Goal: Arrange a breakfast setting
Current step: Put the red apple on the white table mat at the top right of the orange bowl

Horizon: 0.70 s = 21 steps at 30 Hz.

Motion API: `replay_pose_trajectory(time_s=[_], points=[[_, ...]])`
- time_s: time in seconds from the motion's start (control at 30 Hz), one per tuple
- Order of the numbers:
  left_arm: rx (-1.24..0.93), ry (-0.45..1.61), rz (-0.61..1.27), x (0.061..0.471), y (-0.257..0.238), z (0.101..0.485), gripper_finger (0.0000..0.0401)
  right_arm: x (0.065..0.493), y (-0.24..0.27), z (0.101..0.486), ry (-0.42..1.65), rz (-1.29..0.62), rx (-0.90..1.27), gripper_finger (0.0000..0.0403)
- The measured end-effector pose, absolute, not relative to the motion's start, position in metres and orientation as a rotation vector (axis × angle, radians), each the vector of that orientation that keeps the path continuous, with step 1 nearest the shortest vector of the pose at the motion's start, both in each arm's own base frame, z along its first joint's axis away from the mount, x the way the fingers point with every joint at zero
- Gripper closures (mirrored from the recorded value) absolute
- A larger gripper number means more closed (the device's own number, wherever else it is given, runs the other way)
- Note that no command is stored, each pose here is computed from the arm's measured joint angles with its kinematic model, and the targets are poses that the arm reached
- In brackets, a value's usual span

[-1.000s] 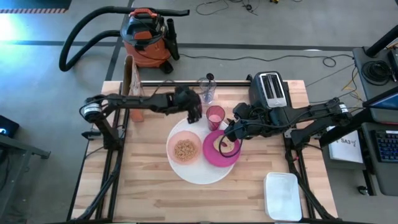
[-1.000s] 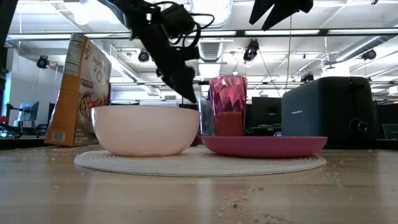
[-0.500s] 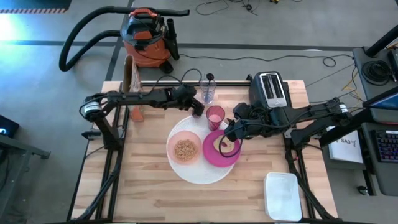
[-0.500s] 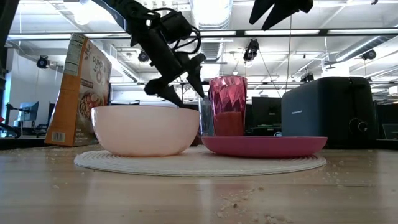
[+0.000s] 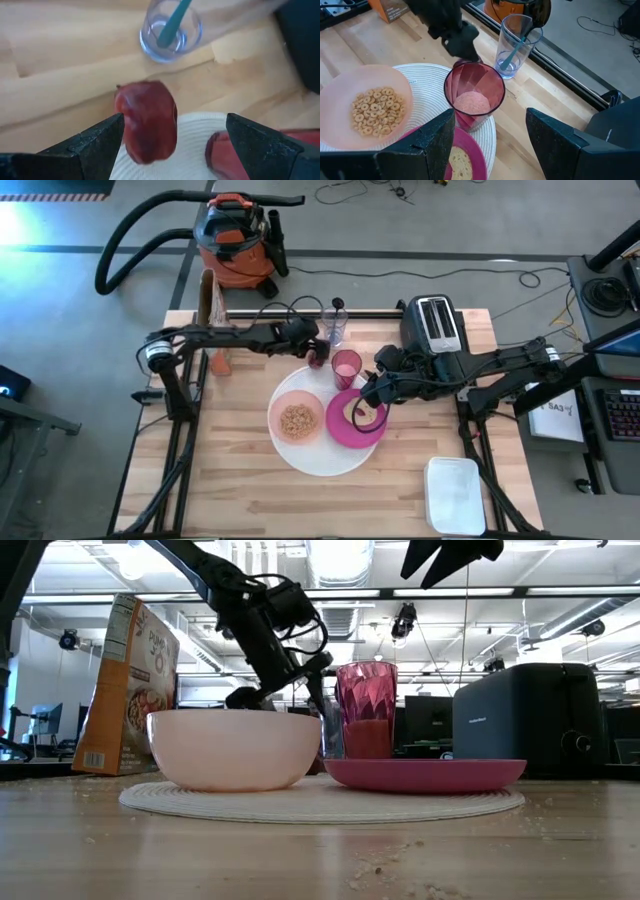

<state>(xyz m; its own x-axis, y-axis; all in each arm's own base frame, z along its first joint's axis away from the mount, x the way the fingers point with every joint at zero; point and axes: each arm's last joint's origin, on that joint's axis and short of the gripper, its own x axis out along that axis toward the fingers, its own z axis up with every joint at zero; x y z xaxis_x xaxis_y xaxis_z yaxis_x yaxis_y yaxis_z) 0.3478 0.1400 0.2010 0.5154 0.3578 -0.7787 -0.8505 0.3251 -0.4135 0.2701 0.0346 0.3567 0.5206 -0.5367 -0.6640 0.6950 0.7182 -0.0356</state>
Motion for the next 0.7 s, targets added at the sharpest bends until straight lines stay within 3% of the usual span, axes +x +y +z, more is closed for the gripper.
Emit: replay_pose_trajectory(time_s=[0.7], points=[[-0.992,0.730,0.900,0.356,0.147,0.159,0.0070,0.270,0.035,0.357,0.703,-0.747,0.247,0.0170]])
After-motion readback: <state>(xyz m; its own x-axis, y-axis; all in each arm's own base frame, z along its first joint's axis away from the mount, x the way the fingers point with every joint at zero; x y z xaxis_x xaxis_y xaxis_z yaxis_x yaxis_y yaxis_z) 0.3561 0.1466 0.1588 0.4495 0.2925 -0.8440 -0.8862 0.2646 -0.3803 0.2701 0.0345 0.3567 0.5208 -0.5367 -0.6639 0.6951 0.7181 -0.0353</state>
